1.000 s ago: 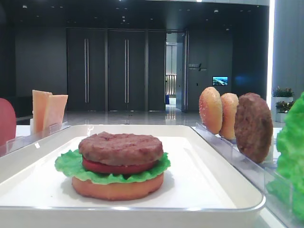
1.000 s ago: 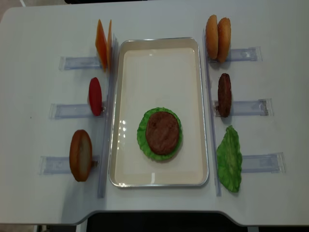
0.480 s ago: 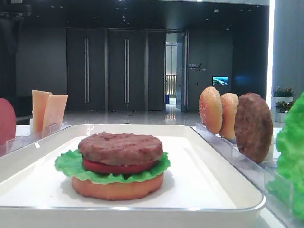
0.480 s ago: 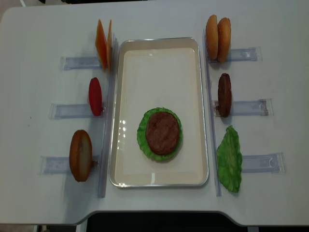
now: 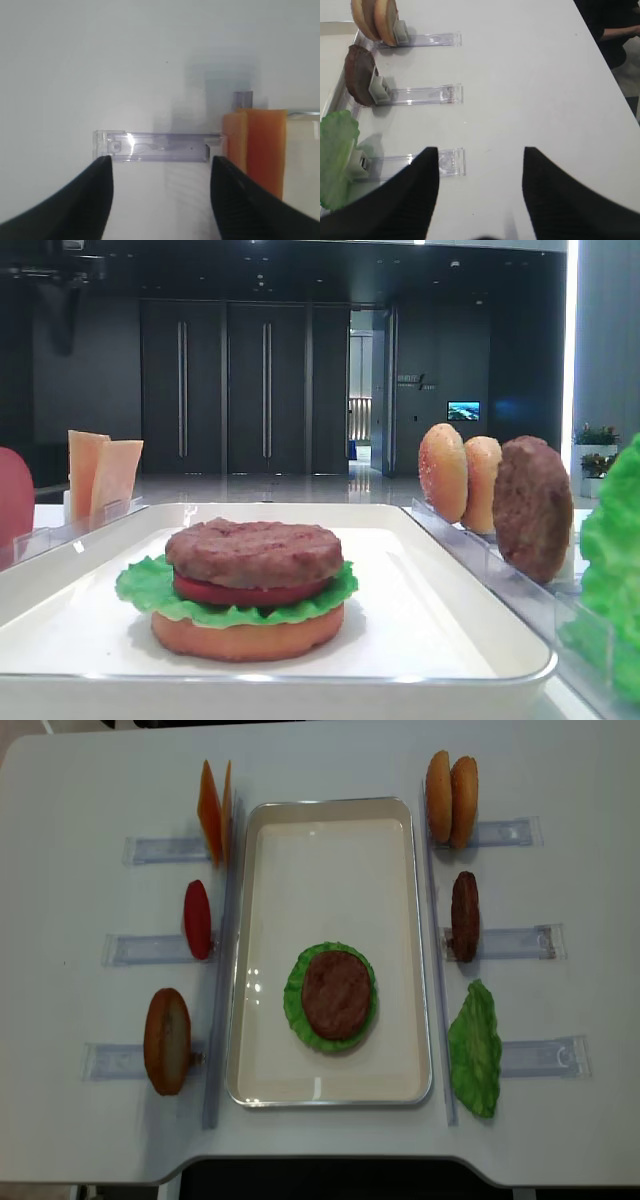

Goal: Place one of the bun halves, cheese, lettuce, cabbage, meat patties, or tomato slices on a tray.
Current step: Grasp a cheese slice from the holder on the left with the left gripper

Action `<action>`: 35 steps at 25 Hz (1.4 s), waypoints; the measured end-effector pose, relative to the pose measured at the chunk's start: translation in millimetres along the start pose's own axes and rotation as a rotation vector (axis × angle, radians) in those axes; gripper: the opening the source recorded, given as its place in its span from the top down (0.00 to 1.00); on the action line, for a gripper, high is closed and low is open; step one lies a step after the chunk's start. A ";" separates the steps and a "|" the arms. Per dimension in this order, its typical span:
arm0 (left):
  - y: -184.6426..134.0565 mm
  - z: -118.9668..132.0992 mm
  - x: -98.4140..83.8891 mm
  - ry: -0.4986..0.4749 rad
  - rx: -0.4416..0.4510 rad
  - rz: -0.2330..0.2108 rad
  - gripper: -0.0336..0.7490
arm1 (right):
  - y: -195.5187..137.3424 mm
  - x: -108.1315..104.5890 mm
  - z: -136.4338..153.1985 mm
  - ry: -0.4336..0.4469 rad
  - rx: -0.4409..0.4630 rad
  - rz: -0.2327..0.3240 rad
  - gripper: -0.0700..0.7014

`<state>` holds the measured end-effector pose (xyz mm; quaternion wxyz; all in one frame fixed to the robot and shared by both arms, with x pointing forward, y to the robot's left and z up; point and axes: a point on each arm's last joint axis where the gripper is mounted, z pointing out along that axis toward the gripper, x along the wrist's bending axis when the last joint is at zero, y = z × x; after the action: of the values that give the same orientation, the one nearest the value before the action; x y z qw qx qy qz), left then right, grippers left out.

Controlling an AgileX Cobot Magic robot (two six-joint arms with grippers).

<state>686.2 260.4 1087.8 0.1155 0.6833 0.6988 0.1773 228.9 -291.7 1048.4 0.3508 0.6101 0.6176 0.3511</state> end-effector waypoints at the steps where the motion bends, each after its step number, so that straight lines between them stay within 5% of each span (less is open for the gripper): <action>1: -0.5 -0.9 -6.1 0.002 -0.003 0.004 0.36 | 0.0 0.0 0.0 0.000 0.000 0.000 0.44; 8: -4.9 -3.3 -39.7 -0.022 -0.004 0.001 0.36 | 0.0 0.0 0.0 0.000 0.000 0.000 0.44; 20: -17.6 27.5 -90.4 -0.061 0.076 0.003 0.36 | 0.0 0.0 0.0 0.000 0.000 0.000 0.44; 35: -22.2 51.5 -98.4 -0.053 0.126 0.008 0.36 | 0.0 0.0 0.0 0.000 0.000 0.000 0.44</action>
<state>690.5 166.9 1023.9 0.0902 0.6964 0.7026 0.1154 228.9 -291.7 1048.4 0.3508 0.6101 0.6176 0.3511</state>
